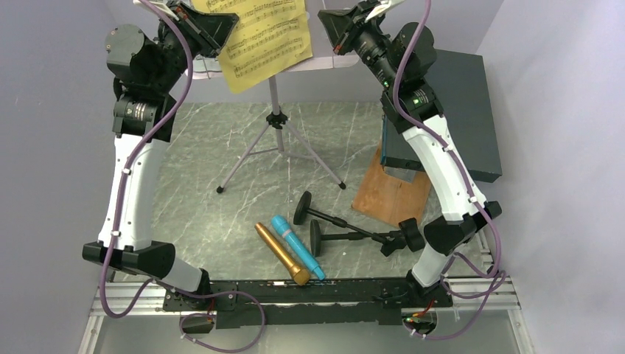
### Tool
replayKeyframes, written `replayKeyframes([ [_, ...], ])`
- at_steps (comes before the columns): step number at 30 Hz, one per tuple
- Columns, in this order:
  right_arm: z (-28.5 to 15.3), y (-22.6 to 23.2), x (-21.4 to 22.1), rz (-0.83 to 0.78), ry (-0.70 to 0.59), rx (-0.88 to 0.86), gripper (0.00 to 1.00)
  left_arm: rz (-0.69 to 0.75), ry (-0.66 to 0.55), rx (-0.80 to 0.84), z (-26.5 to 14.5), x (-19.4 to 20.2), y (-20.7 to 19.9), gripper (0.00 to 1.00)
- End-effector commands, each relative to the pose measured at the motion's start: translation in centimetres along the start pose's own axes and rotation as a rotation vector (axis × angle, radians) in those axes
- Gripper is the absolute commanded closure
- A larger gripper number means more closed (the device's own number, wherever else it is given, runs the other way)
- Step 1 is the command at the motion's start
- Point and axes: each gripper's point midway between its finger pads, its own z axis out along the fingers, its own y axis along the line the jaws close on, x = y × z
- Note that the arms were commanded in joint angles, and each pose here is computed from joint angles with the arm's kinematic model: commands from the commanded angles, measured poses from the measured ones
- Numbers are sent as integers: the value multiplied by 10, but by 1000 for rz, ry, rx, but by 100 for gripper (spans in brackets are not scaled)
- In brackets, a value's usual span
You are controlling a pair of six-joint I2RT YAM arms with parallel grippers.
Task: Set up the instrument practice props
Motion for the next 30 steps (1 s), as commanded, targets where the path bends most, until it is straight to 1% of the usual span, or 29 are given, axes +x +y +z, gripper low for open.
replayKeyframes([
  [1,-1,7,-28,-21,-75,-28,100,45,-31,79,-4,-17,-21,100],
  [4,-1,9,-26,-21,-75,-44,100,65,-29,87,-4,-17,-22,100],
  [6,-2,12,-33,-26,-105,-54,100,73,-26,83,-3,-17,-20,100],
  [13,-4,16,-31,-34,-115,-82,100,90,2,106,2,-12,-21,100],
  [17,-10,10,-35,-22,-112,-30,99,98,-1,113,1,-12,-22,100],
  [18,-12,7,-34,-15,-110,-15,90,99,-3,113,0,-13,-22,100],
  [19,-16,7,-35,-10,-112,-5,76,100,-5,113,-1,-13,-23,100],
  [20,-19,6,-36,-5,-114,3,67,100,-7,112,-1,-13,-23,100],
  [21,-22,6,-36,1,-113,4,61,99,-7,112,-1,-13,-22,100],
  [24,-30,10,-42,5,-126,1,49,94,-2,116,-1,-11,-23,100],
  [26,-34,9,-46,9,-131,9,44,90,0,120,-1,-11,-23,100],
  [30,-43,15,-55,36,-135,1,39,89,-2,122,-3,-12,-25,100],
])
